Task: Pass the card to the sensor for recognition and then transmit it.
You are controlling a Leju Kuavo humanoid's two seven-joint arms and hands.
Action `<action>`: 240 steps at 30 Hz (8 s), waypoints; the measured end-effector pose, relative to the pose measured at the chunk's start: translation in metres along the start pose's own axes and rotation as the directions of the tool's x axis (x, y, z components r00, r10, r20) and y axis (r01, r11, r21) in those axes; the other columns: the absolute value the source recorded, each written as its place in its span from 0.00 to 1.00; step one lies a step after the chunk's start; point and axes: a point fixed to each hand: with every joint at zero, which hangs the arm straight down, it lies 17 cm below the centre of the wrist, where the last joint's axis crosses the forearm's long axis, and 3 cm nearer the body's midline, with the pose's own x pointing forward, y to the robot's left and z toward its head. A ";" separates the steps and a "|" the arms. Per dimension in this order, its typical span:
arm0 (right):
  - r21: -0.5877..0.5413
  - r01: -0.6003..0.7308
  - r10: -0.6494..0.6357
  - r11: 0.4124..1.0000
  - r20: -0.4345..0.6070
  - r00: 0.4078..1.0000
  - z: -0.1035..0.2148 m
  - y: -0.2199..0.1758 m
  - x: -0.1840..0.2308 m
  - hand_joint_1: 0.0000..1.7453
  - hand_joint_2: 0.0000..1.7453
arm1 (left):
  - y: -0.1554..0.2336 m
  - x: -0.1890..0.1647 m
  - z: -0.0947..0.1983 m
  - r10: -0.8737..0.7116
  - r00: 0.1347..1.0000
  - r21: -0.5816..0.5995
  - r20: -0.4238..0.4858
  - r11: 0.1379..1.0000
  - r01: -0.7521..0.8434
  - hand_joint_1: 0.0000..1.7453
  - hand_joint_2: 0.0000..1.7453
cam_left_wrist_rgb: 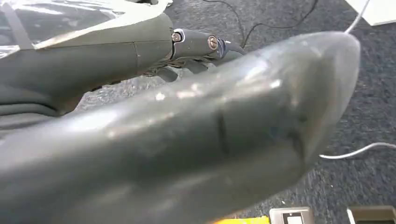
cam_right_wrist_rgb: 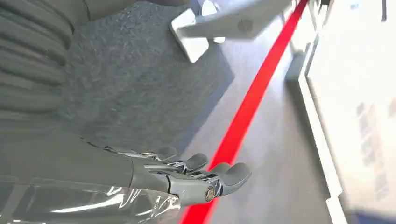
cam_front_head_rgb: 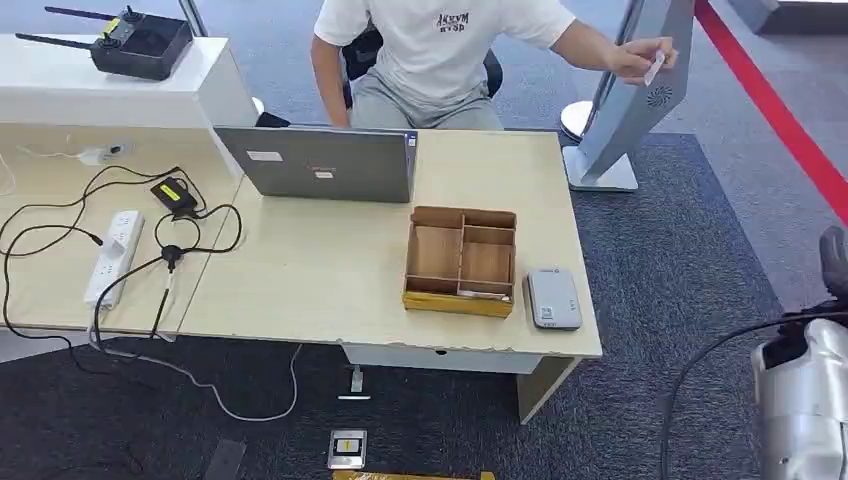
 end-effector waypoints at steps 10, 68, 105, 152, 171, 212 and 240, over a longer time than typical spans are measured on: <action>0.087 -0.646 0.472 0.758 0.611 0.636 0.034 0.099 0.121 0.00 1.00 | -0.007 0.027 -0.003 -0.126 0.987 -0.026 0.100 0.991 0.129 0.00 0.00; -0.034 -0.937 0.484 0.348 0.862 0.148 0.047 0.272 0.171 1.00 1.00 | -0.012 0.033 -0.001 -0.117 0.985 -0.033 0.130 0.992 0.123 0.00 0.00; 0.385 -0.919 0.503 0.079 0.781 0.371 0.167 0.204 -0.056 1.00 1.00 | -0.001 0.010 0.001 -0.076 0.994 -0.004 0.077 0.997 0.077 0.00 0.00; 0.492 -0.871 0.489 -0.004 0.760 0.428 0.223 0.220 -0.128 1.00 1.00 | -0.005 0.021 -0.002 -0.125 0.988 -0.022 0.096 0.992 0.127 0.00 0.00; 0.510 -0.860 0.514 -0.018 0.743 0.429 0.223 0.212 -0.143 1.00 1.00 | -0.006 0.022 -0.002 -0.135 0.986 -0.023 0.101 0.990 0.138 0.00 0.00; 0.538 -0.841 0.440 -0.057 0.770 0.463 0.267 0.237 -0.144 1.00 1.00 | -0.009 0.028 -0.001 -0.127 0.985 -0.027 0.117 0.991 0.131 0.00 0.00; 0.511 -0.859 0.454 -0.019 0.770 0.448 0.246 0.231 -0.129 1.00 1.00 | -0.011 0.047 -0.004 -0.140 0.978 -0.025 0.153 0.989 0.146 0.00 0.00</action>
